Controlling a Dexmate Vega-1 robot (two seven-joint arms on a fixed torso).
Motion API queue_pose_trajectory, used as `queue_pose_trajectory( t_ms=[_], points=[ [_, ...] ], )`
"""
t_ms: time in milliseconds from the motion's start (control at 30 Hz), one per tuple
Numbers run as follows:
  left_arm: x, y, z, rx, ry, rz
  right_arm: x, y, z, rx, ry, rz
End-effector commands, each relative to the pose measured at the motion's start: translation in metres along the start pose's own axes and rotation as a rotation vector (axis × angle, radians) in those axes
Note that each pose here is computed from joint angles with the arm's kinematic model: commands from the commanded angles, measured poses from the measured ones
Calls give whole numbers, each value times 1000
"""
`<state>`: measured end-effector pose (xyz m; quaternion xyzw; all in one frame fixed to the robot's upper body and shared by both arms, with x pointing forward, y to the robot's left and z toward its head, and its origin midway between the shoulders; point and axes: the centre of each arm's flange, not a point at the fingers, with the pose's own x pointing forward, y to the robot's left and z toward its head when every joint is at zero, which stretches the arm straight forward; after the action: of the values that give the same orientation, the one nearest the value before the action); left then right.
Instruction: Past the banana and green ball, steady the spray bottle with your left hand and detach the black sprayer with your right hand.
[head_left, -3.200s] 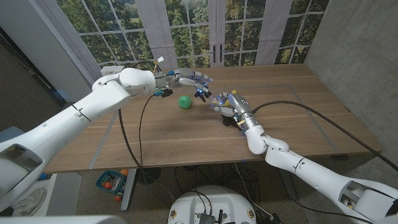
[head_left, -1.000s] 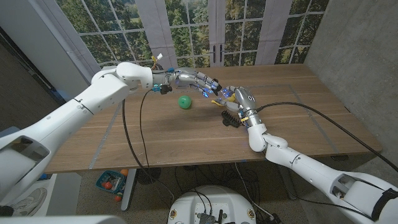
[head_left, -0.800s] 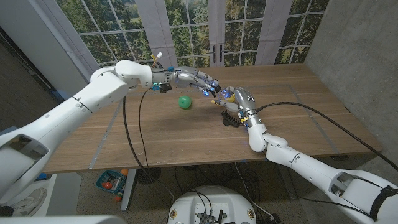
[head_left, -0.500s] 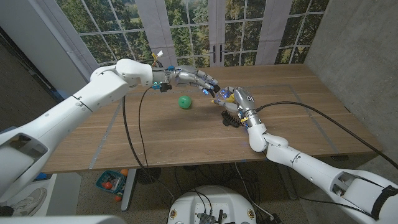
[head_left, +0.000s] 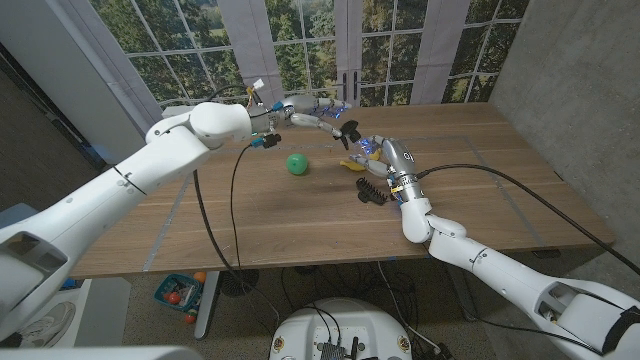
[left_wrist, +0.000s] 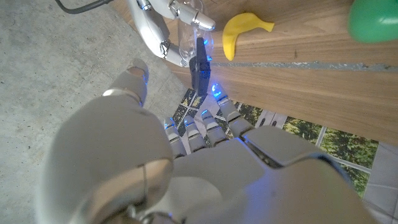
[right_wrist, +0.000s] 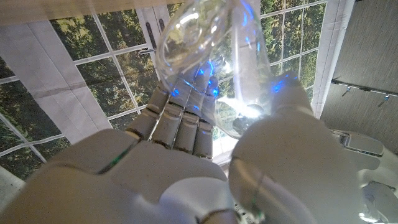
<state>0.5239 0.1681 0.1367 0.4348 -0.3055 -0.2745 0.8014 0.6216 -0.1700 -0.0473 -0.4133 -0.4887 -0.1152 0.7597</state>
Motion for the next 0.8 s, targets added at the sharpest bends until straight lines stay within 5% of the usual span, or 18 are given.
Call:
queue_pose_trajectory(
  t_ms=[33, 400, 800],
  points=[
    [1, 14, 13, 114, 6, 45, 0, -9, -3, 56, 16, -2],
    [2, 26, 26, 256, 74, 70, 5, -30, -3, 194, 66, 33],
    [10, 32, 15, 216, 65, 44, 6, -34, -2, 208, 50, 64]
  ],
)
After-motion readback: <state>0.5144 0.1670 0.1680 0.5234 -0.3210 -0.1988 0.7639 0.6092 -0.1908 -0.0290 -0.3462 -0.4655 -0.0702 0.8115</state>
